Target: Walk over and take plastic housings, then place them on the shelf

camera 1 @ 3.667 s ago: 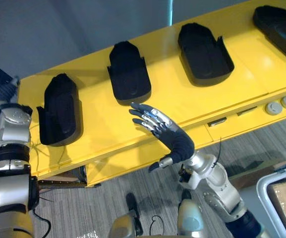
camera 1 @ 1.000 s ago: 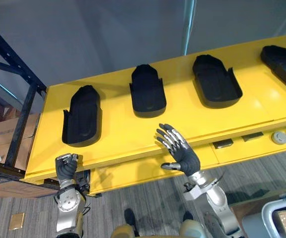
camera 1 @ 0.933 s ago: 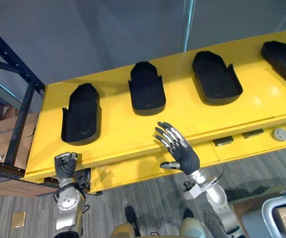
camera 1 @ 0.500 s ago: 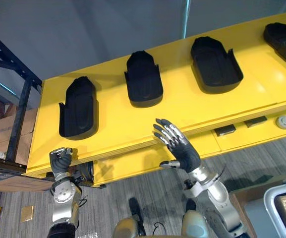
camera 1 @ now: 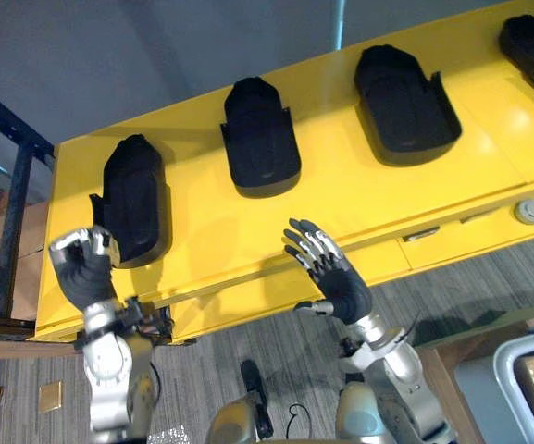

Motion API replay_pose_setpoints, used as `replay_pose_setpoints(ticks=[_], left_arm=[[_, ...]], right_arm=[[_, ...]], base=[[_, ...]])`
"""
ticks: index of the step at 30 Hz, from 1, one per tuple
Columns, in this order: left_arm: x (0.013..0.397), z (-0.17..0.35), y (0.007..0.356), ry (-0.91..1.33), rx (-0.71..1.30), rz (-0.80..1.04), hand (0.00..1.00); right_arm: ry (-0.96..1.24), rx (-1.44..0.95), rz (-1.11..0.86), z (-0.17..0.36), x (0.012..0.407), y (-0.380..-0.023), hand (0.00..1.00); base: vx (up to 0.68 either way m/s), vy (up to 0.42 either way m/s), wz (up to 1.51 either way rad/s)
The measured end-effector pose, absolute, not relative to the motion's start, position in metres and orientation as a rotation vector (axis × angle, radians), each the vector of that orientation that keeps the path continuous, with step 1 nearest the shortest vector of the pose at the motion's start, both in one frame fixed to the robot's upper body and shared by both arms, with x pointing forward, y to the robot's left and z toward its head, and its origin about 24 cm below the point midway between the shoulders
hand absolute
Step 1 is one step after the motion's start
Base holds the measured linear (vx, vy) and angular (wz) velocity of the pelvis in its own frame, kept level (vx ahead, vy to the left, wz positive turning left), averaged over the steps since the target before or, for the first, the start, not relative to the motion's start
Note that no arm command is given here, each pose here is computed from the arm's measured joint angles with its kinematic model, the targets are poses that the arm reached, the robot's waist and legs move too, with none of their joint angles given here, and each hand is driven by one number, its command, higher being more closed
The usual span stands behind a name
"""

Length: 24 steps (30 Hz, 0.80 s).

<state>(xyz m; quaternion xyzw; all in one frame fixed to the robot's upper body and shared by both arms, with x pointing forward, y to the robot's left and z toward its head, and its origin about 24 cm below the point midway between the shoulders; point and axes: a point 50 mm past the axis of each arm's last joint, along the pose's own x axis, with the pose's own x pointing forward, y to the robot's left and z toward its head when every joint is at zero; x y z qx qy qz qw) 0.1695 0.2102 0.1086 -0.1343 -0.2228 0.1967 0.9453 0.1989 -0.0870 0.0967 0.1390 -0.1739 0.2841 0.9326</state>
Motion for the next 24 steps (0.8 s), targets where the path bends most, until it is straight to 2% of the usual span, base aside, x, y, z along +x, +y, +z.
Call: replay_pose_setpoints(ticks=[4,12,24], left_arm=[[0.15,0.107,0.211,-0.422,-0.24,0.352,1.0],[0.148,0.1,0.212,-0.355,-0.244,0.347,1.0],[0.192,0.081,0.213,-0.293,-0.222,0.409,1.0]], right_arm=[[-0.338,0.282,0.525,0.093,0.197,-0.088,0.0],[-0.326,0.286,0.479,0.091,0.196,-0.087,0.0],[-0.28,0.274,0.478,0.078,0.199,-0.087,0.0]], base=[[0.0,-0.002,0.39],[0.03,0.001,0.09],[0.0,0.0,-0.07]])
